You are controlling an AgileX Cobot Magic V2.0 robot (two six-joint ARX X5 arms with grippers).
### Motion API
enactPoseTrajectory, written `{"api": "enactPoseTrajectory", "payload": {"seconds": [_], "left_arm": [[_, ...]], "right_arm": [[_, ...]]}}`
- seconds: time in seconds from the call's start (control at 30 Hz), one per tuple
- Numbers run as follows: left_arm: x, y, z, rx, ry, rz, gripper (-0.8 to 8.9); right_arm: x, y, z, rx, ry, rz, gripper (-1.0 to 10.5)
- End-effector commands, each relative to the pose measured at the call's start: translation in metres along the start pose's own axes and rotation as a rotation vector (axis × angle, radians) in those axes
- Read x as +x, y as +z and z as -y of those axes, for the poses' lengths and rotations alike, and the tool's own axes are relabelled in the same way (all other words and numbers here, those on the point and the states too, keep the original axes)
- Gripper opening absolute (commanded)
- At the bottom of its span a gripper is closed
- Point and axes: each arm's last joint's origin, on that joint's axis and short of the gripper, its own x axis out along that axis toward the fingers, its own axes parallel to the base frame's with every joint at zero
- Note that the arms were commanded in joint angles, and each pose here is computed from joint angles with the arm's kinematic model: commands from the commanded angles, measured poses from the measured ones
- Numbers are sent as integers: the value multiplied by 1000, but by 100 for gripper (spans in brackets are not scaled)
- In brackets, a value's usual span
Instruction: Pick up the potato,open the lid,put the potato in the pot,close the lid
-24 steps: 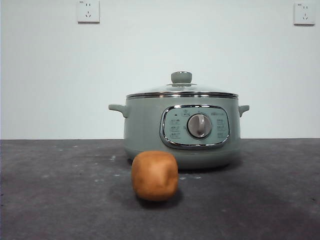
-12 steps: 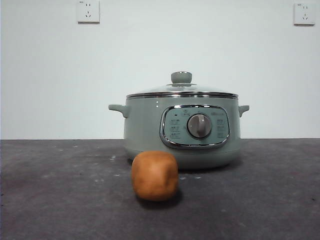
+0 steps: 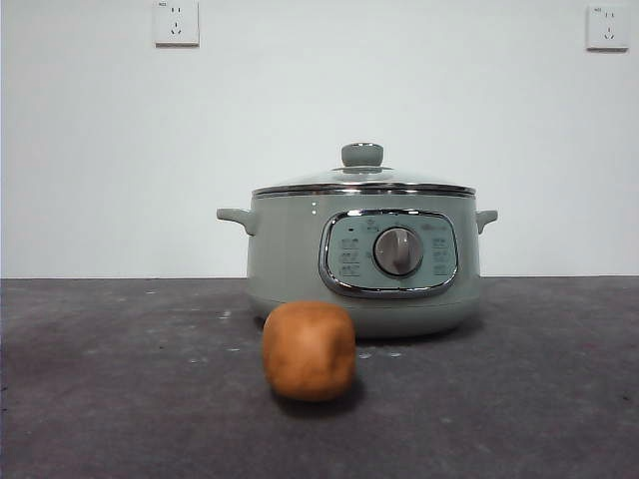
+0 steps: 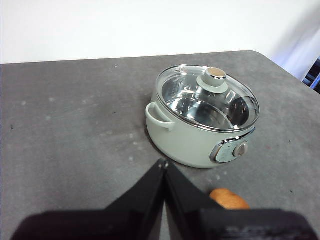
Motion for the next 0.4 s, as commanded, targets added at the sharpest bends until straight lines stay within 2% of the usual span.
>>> {"api": "enactPoseTrajectory", "payload": {"seconds": [0.03, 0.1, 0.13, 0.2, 0.27, 0.3, 0.4], "left_arm": [[1, 2, 1, 22, -32, -11, 0], [3, 2, 1, 19, -61, -16, 20], [4, 2, 1, 18, -69, -19, 81], [5, 3, 1, 16, -85, -23, 288], [6, 3, 0, 14, -91, -27, 573], [6, 3, 0, 13, -91, -28, 643], [6, 3, 0, 14, -94, -27, 660]], "right_arm": [[-1, 2, -1, -13, 4, 6, 9], [-2, 2, -1, -10, 4, 8, 37], [-2, 2, -1, -6, 4, 8, 106], [-2, 2, -1, -2, 4, 6, 301], [-2, 1, -1, 0, 4, 3, 538], [-2, 1, -1, 2, 5, 0, 602], [0, 0, 0, 8, 5, -17, 631]]}}
